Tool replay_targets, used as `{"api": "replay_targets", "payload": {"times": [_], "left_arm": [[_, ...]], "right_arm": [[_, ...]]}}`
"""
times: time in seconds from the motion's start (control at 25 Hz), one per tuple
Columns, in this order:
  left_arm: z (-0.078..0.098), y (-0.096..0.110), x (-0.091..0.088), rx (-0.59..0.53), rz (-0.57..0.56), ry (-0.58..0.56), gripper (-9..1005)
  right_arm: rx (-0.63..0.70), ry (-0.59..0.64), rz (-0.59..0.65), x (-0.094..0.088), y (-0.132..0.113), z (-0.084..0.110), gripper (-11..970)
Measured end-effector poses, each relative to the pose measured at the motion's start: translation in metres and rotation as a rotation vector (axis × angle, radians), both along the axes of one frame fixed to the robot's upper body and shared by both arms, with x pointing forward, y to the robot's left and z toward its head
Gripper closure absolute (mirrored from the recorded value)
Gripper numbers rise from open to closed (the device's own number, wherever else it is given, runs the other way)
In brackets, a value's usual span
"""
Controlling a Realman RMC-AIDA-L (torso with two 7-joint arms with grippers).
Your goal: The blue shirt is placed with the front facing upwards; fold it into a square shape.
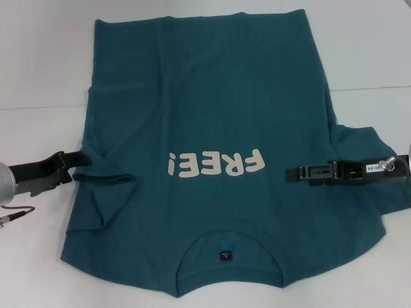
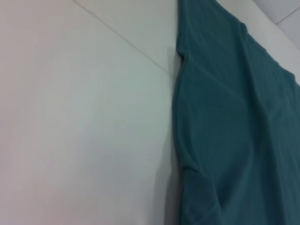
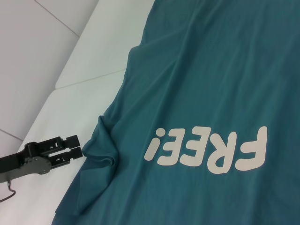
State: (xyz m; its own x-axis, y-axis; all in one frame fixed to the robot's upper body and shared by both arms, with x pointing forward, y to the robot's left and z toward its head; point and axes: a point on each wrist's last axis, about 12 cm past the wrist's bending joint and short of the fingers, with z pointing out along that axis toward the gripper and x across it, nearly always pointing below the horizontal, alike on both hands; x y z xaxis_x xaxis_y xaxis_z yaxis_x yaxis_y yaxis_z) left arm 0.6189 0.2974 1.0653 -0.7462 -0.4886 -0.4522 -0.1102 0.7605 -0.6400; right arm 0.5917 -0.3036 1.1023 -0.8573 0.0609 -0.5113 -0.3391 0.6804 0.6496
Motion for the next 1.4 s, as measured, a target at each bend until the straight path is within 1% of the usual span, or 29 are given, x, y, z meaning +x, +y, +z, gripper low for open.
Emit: {"api": "replay_targets", "payload": {"times": [0.32, 0.6, 0.96, 1.4], "left_arm": [[-0.002, -0.005, 0.003, 0.025, -0.001, 0.001, 364], [-0.002, -0.014, 0.008, 0.041, -0.017, 0.001, 373], [0.004, -0.019, 0.014, 0.041, -0.039, -0.012, 383], [0.003, -0.016, 0.014, 0.054, -0.028, -0.017, 804]], "right_arm": [[0.0, 0.0, 0.0, 0.0, 0.0, 0.0, 19], [0.0, 0.0, 0.0, 0.0, 0.0, 0.0, 20], [-0.001, 0.0, -0.003, 0.0, -0.001, 0.0, 20], [-0.001, 0.0, -0.003, 0.0, -0.001, -0.001, 20]]}}
